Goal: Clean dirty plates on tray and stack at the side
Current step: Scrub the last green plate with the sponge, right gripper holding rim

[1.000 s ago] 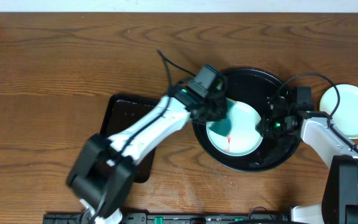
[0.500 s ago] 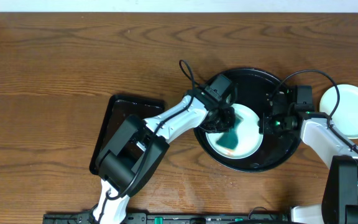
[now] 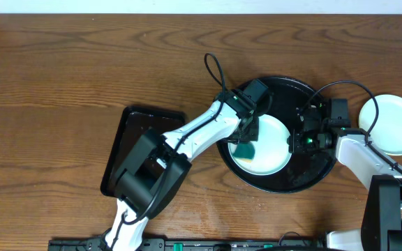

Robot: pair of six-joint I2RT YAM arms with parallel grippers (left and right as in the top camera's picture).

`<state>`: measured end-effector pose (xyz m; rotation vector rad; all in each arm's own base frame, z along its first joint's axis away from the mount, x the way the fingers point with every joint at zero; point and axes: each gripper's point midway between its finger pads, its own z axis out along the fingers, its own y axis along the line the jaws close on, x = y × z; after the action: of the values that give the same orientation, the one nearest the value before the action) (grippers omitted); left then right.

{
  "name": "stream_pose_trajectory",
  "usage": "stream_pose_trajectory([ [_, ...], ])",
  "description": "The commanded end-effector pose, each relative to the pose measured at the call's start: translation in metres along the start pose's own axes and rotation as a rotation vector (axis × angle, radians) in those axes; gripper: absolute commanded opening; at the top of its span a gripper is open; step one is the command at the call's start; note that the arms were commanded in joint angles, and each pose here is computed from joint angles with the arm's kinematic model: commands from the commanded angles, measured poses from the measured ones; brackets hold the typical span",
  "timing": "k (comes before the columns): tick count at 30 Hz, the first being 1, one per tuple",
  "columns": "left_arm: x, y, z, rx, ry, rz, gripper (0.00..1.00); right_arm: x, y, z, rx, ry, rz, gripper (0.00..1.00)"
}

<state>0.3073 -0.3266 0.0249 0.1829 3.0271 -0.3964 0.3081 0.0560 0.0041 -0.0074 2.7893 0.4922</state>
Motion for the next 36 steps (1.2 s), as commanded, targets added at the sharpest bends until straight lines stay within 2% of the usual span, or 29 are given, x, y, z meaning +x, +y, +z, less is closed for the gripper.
stream_pose_trajectory([
  [1,0.019,-0.035,0.023,0.176,0.113,0.082,0.07,0.011,0.002,0.007,-0.001,0.032,-0.003,0.01],
  [4,0.037,-0.062,0.031,0.286,0.180,0.117,0.08,0.011,0.002,0.007,-0.001,0.032,-0.002,0.01],
  [7,0.048,-0.074,0.032,0.330,0.216,0.136,0.08,0.011,0.002,0.007,-0.001,0.031,-0.002,0.01],
  [13,0.059,-0.109,0.014,0.537,0.286,0.175,0.08,0.010,0.002,0.007,-0.001,0.028,-0.004,0.01],
  [15,0.058,-0.108,0.015,0.527,0.280,0.174,0.08,0.010,0.002,0.007,-0.001,0.028,-0.003,0.01],
  [17,0.054,-0.094,0.022,0.449,0.254,0.156,0.08,0.010,0.002,0.007,-0.001,0.029,-0.003,0.01],
  [19,0.045,-0.068,0.033,0.304,0.206,0.129,0.08,0.011,0.002,0.007,-0.001,0.030,-0.003,0.01],
  [21,0.034,-0.022,0.041,0.075,0.143,0.091,0.08,0.011,0.002,0.007,-0.001,0.033,-0.002,0.01],
  [25,0.017,0.037,0.036,-0.215,0.048,0.066,0.07,0.011,0.002,0.007,-0.001,0.031,-0.002,0.01],
  [30,-0.004,0.069,0.013,-0.428,-0.053,0.085,0.07,0.011,0.002,0.007,0.000,0.032,-0.003,0.01],
  [36,-0.030,0.089,-0.019,-0.618,-0.171,0.110,0.07,0.012,-0.003,0.006,0.030,0.034,0.008,0.01],
])
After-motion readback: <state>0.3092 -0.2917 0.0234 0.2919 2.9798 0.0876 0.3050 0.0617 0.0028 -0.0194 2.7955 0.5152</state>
